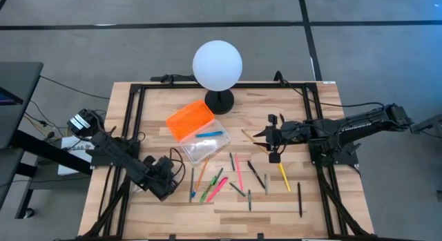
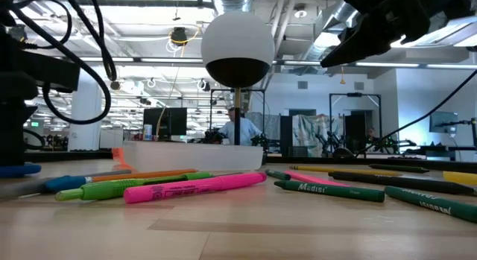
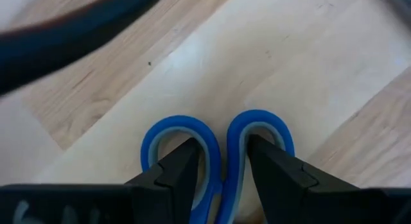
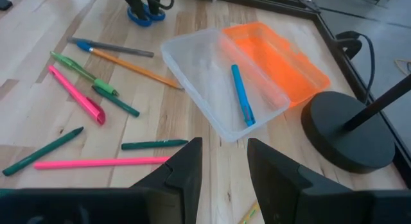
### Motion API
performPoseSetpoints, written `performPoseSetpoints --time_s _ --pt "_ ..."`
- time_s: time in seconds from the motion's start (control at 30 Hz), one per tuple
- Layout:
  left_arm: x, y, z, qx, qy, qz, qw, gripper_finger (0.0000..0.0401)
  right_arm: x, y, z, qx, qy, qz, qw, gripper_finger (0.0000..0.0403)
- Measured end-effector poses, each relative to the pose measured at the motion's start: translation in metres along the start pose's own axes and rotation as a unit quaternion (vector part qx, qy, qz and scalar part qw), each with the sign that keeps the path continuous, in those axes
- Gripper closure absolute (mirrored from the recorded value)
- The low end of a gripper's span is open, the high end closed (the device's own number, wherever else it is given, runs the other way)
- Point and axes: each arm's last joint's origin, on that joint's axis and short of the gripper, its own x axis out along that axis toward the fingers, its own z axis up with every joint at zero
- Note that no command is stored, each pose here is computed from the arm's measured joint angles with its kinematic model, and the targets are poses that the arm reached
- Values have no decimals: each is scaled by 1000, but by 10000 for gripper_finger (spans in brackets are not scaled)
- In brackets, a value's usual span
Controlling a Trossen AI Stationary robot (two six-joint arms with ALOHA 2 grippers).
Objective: Pick & place school supplies into a supply box
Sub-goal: Put the blue scissors into the orange supply box
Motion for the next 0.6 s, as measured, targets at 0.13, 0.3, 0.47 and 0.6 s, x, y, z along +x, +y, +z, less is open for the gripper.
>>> performPoseSetpoints --time_s 0.13,0.3,0.47,0.6 --pt "-6 -7 5 31 -13 -15 999 264 0 0 0 0 -2 -1 1000 285" --pt "-3 -8 11 22 -6 -16 1000 264 0 0 1 1 -5 -1 1000 285" --pt "-1 -9 18 39 -1 -24 999 264 0 0 1 1 -7 -1 1000 285" --pt "1 -9 25 53 9 -30 998 264 0 0 1 1 -7 -1 1000 285"
